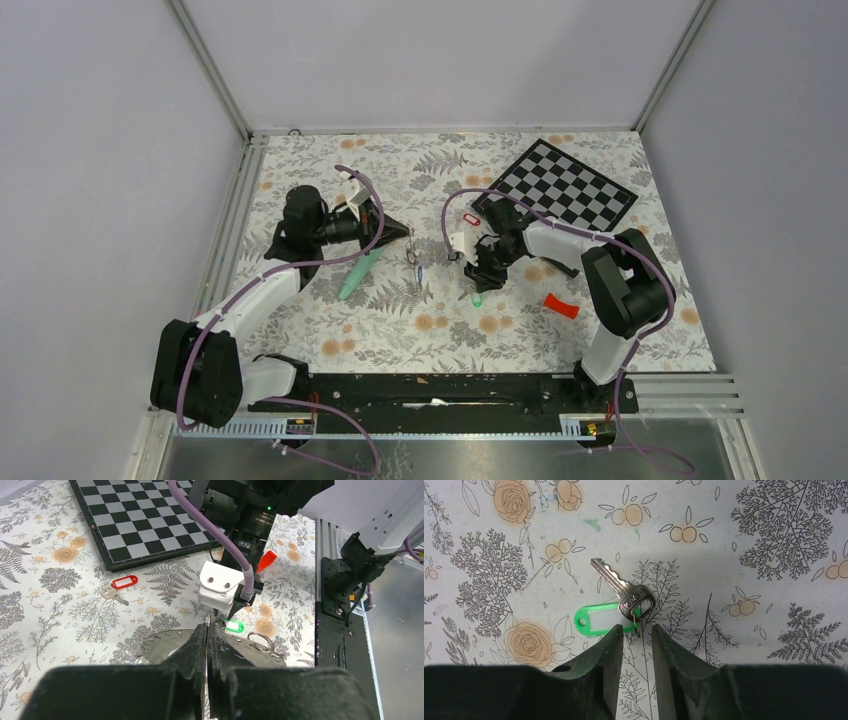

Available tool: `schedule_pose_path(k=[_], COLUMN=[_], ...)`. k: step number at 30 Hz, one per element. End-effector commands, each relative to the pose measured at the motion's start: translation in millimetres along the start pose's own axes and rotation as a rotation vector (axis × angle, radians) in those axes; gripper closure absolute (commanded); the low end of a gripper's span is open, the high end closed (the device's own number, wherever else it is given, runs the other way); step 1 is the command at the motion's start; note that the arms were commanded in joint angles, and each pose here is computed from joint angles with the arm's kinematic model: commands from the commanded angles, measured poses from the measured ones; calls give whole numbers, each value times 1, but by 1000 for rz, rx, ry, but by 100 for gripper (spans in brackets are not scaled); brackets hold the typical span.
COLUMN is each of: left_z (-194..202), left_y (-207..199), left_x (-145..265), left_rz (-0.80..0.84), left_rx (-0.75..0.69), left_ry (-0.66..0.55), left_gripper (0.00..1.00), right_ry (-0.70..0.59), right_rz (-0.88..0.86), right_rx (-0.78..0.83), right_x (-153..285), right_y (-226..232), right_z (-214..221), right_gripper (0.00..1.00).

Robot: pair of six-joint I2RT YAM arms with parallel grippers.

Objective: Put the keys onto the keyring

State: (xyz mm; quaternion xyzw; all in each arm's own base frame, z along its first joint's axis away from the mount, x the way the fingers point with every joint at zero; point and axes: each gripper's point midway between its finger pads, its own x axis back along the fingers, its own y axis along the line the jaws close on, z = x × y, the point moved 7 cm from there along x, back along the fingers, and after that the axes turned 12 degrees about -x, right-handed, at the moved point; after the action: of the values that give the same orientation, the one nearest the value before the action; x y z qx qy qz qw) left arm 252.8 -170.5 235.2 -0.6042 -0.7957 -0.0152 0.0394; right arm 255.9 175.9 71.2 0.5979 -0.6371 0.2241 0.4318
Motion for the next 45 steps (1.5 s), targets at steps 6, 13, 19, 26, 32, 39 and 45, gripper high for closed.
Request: schedule_pose_path(k=[6, 13, 19, 26, 32, 39, 45], left_z=[-29, -27, -25, -24, -20, -19, -27], left_y=[0, 0, 1, 1, 2, 5, 10], left_x=[2, 3, 2, 2, 1, -3, -12], left_rz=[9, 10, 10, 6, 9, 9, -2], left_rx=[-120, -119, -116, -119, -114, -113, -127], left_ry=[-66, -61, -58, -54, -48, -53, -38], left_gripper=[100, 100, 100, 100, 100, 100, 100], right_ry=[-21, -17, -14, -19, -74, -198, -317], right_rz=[-38, -48, -58, -56, -39, -54, -48], right_rx=[28, 21, 19, 24, 23, 1, -42], right_x=[-1, -2, -1, 6, 22, 58, 95], right_y=[0, 0, 1, 3, 10, 30, 49], right_z=[-12, -12, -12, -17, -28, -58, -88], right_gripper=[73, 78, 88, 98, 100, 100, 100])
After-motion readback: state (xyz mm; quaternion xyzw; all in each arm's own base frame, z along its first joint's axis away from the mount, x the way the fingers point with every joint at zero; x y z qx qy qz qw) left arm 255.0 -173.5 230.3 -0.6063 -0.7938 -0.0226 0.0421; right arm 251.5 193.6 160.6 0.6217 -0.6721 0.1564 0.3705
